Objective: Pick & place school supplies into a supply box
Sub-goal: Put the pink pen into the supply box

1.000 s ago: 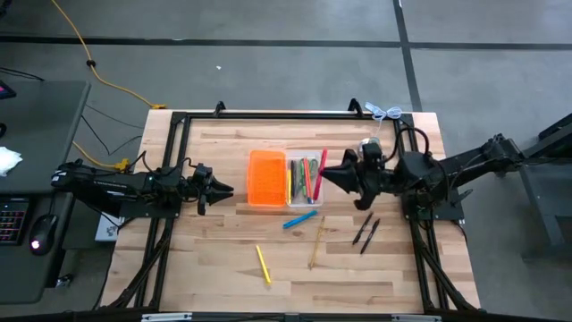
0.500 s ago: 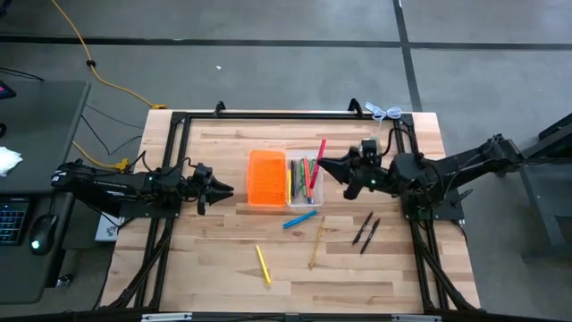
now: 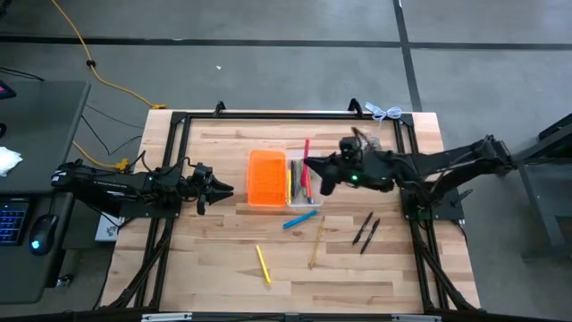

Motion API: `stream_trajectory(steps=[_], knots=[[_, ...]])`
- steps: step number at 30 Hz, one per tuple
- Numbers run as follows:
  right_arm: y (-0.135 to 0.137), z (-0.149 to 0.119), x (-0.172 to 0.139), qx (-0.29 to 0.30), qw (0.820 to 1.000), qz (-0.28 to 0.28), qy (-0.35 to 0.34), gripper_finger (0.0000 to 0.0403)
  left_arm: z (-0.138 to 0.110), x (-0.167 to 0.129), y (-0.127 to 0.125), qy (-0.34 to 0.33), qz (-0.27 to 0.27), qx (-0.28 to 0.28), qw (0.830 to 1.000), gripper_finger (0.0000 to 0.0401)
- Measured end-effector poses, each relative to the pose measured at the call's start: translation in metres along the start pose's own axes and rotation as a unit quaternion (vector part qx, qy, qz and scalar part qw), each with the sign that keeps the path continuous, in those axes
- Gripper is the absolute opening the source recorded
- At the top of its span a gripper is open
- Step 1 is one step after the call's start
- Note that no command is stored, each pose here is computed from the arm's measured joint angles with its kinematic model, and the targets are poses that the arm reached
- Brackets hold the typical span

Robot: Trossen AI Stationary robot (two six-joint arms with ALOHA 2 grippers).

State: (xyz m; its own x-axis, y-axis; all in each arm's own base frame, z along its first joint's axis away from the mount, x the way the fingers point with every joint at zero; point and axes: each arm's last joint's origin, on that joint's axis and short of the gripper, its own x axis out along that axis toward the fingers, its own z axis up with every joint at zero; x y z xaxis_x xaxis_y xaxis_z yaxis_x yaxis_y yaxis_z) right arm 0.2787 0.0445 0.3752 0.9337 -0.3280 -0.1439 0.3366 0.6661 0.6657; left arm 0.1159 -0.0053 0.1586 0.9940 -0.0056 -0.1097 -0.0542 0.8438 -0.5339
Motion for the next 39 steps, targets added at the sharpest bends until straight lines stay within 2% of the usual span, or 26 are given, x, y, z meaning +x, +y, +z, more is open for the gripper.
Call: stream_trajectory(steps=[11, 17, 28, 39], knots=[[0.005, 0.002, 0.04, -0.014, 0.991, -0.107, 0.076, 0.0, 0.0, 0.0, 0.0, 0.001, 0.001, 0.009, 1.0, 0.0145], [-0.005, -0.006, 0.066, -0.023, 0.979, -0.155, 0.127, 0.0, -0.001, 0.0, 0.0, 0.003, 0.002, 0.01, 1.0, 0.0145], [-0.048, -0.016, 0.08, 0.012, 0.935, -0.302, 0.183, 0.0, -0.001, 0.0, 0.0, 0.004, 0.002, 0.01, 1.0, 0.0145], [-0.084, -0.043, 0.117, 0.024, 0.901, -0.362, 0.238, 0.0002, -0.001, 0.0, 0.001, 0.005, 0.006, 0.011, 1.0, 0.0145]])
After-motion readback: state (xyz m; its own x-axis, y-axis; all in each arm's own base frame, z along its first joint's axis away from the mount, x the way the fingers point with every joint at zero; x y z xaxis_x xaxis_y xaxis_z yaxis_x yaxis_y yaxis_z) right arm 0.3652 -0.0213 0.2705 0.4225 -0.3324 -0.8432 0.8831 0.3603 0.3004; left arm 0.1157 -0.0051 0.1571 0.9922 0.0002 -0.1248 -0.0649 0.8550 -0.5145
